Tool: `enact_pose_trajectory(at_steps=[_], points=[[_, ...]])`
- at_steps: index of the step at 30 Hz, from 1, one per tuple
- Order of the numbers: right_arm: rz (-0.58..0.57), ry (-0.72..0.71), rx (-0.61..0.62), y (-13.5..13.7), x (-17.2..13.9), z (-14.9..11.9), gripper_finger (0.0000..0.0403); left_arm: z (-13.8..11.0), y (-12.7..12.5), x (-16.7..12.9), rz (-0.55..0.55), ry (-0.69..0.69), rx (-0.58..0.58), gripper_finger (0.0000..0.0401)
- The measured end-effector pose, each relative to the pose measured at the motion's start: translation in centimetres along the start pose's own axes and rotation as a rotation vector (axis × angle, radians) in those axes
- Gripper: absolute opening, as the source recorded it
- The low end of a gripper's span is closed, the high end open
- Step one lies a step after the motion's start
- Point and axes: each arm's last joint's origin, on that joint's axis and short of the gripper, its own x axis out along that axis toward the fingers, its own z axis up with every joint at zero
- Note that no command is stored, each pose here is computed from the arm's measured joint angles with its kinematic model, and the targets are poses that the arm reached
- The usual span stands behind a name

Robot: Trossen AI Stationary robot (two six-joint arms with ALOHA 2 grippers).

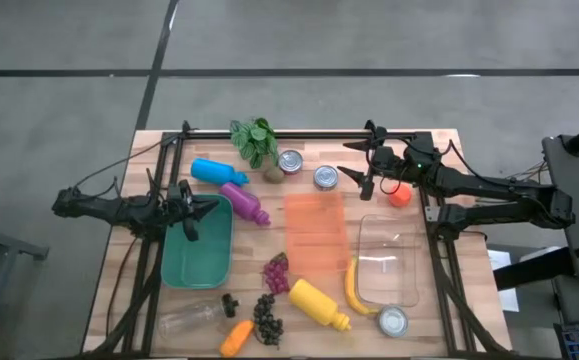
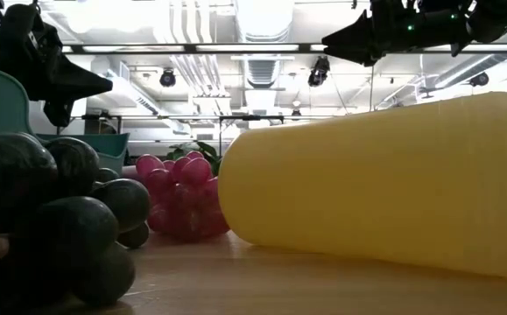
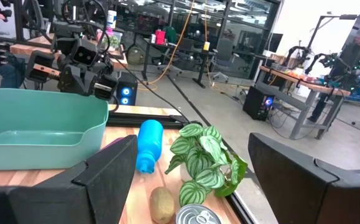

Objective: Pick & Place Food Item

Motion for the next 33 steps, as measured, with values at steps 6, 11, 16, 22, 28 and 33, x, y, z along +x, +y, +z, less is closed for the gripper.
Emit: enact_pose_trajectory(at_steps=[6,11,16,22,28,33], points=[[0.000,0.000,0.000,0.0,0.0,0.0,0.0305,0.0,0.0,0.0,0.000,-0.001,0.000,0.0005],[0.000,-0.001,0.000,0.0,0.0,0.0,0.0305,0.0,0.0,0.0,-0.001,-0.003,-0.023,0.0005],[0.000,0.000,0.000,0.0,0.0,0.0,0.0305,1.6,-0.3,-0.4,-0.013,-0.024,-0.034,0.0005],[0.000,0.000,0.000,0.0,0.0,0.0,0.0305,4.5,-1.0,-1.1,0.000,0.067,0.026,0.0005],[0.000,0.000,0.000,0.0,0.0,0.0,0.0305,9.4,-3.2,-0.4,0.010,0.117,0.072,0.0005],[0.000,0.000,0.000,0.0,0.0,0.0,0.0306,12.8,-5.9,1.7,-0.015,0.251,0.123,0.0006]])
